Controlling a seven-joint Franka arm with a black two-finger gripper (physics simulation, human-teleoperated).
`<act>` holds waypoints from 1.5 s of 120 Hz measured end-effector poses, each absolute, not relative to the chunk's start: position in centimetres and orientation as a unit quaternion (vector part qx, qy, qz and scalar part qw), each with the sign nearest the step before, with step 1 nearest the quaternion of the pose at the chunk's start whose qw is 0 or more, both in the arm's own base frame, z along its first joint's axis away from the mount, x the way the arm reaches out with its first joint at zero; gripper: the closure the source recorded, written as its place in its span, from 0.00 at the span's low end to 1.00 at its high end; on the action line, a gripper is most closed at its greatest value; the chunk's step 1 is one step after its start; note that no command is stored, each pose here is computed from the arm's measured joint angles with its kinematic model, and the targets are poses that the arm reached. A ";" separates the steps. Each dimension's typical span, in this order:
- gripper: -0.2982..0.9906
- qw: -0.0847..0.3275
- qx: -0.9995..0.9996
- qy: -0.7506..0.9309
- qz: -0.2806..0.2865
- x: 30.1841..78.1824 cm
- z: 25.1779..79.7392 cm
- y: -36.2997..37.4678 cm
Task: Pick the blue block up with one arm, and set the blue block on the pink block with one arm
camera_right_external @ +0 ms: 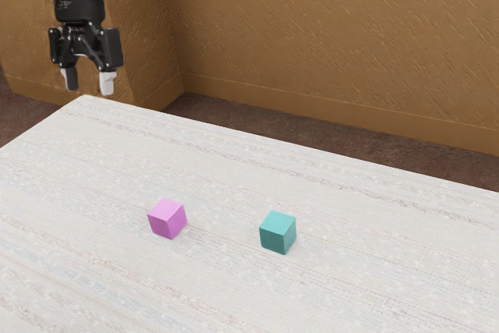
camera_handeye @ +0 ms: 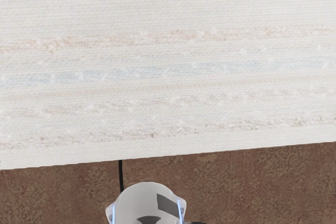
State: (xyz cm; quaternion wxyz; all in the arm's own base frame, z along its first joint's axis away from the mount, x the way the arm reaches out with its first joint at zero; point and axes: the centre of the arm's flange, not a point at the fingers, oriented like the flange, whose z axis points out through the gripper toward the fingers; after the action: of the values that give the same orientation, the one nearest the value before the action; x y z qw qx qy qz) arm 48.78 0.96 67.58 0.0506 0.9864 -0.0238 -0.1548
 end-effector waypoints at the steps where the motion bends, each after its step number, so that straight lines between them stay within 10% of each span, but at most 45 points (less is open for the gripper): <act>1: 0.25 0.050 0.988 -0.023 -0.146 49.0 67.6 1.1; 26: 0.25 0.037 0.999 0.019 -0.013 53.9 67.4 4.8; 61: 0.25 0.045 0.996 0.028 -0.078 63.1 48.3 -9.9; 117: 0.26 0.033 0.992 0.090 -0.080 65.1 33.8 -17.7; 180: 0.27 0.026 0.997 0.066 -0.042 64.3 29.5 -22.0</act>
State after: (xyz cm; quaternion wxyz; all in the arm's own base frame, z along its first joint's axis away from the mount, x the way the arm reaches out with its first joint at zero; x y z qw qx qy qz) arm 64.25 -21.98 29.51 0.0260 0.9966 0.0658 -0.0416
